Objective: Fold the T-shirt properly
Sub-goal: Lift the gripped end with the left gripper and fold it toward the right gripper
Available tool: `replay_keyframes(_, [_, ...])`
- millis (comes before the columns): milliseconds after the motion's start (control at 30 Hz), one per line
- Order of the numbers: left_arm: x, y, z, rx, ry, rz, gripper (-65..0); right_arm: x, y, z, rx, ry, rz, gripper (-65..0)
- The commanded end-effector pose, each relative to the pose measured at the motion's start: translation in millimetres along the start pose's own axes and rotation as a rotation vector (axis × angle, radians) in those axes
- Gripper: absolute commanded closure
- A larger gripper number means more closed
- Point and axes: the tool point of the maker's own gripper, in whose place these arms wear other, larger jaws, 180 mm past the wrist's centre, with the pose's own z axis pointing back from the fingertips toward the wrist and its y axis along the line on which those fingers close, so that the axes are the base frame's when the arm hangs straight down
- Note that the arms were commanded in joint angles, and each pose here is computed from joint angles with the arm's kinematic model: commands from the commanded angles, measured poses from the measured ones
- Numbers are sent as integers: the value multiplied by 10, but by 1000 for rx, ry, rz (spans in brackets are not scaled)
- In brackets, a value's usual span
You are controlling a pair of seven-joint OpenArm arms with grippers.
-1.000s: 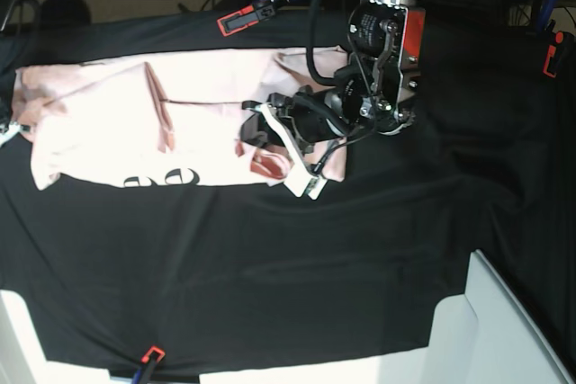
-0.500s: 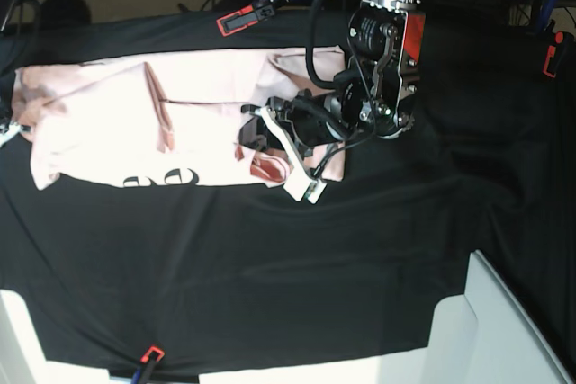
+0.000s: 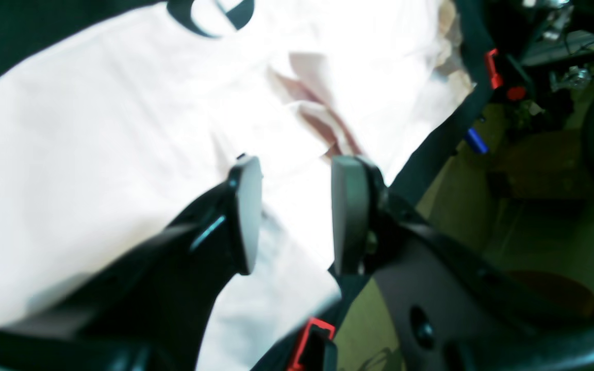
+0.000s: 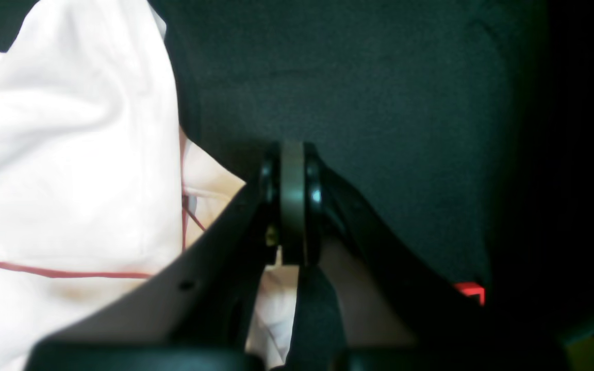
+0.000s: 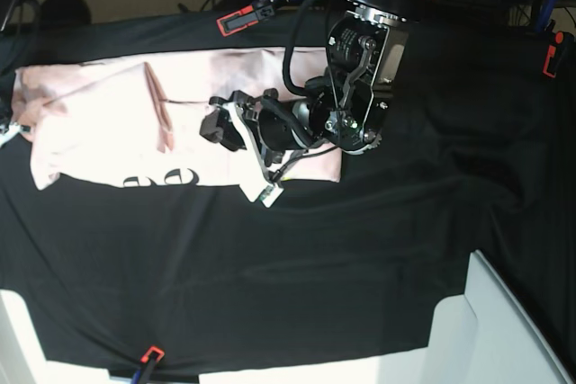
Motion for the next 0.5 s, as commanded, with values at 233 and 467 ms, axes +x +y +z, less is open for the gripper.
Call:
replay_keyframes(233, [359, 54, 177, 13, -87, -76, -225, 196, -126, 53, -24, -52, 10, 0])
replay_keyframes(467, [209, 754, 705, 189, -75, -74, 0, 199, -126, 53, -24, -53, 10, 0])
